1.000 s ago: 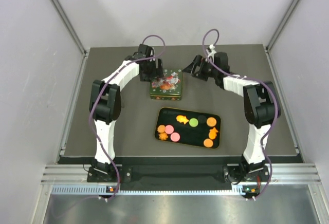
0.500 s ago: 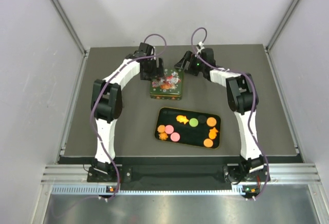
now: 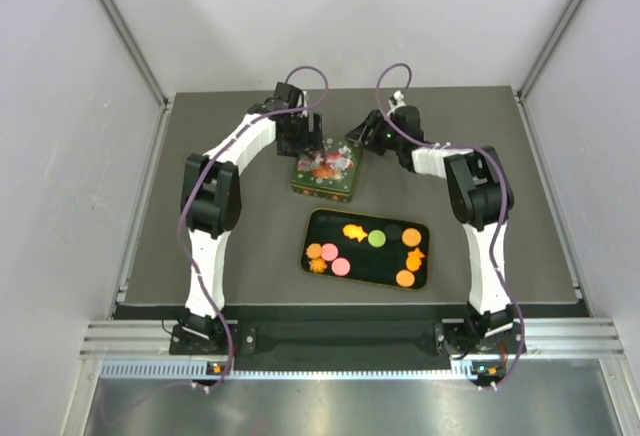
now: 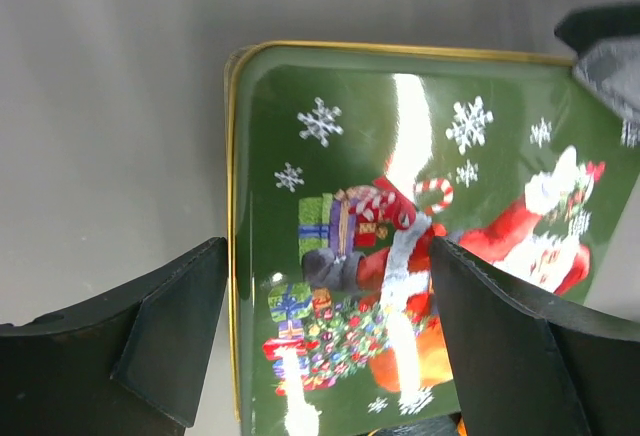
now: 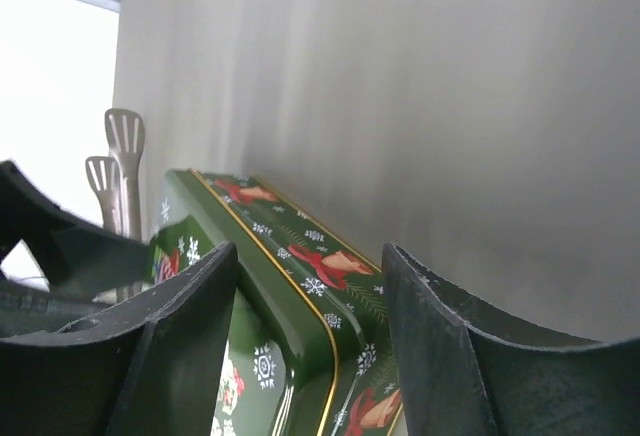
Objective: Pack the cookies
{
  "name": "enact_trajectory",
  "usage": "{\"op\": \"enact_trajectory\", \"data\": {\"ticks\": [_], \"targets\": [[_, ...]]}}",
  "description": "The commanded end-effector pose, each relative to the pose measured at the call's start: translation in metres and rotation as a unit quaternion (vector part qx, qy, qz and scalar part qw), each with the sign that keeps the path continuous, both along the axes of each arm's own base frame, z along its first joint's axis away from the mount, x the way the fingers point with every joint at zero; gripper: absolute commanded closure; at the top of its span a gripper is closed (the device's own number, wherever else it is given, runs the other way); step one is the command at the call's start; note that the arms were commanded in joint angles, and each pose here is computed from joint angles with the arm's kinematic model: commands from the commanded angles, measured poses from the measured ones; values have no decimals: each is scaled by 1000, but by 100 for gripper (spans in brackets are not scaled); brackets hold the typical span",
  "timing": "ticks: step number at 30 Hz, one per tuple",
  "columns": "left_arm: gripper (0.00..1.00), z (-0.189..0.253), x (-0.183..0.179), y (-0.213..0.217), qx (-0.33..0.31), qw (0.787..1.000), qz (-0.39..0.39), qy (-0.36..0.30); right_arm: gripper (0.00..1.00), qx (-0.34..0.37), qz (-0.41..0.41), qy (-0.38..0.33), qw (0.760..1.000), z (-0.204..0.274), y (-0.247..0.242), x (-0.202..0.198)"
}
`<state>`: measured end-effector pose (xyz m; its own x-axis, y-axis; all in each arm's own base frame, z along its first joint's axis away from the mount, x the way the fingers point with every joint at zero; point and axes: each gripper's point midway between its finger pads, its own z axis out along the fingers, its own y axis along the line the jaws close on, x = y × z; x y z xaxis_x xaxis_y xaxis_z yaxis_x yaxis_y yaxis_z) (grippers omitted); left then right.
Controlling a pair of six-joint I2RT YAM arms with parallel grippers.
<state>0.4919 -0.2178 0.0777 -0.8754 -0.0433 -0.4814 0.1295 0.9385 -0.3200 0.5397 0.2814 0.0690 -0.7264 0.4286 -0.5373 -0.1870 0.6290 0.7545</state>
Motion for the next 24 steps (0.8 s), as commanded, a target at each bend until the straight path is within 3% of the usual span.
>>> {"op": "enact_trajectory", "data": {"ticks": [1,7,13,20,24], "targets": [[15,-47,-13,19,65,997,6,52,41,-10,28,50,998,-27,10,-52],[15,-45,0,17,66,997,18,42,38,19,41,50,998,-19,2,-97],[15,-45,5,18,70,996,23,40,20,38,37,48,997,-8,-18,-110],[15,-45,5,18,72,996,25,39,19,35,37,25,998,10,-38,-116],[15,-46,5,15,68,997,22,40,20,26,49,45,997,-4,-36,-117]]}}
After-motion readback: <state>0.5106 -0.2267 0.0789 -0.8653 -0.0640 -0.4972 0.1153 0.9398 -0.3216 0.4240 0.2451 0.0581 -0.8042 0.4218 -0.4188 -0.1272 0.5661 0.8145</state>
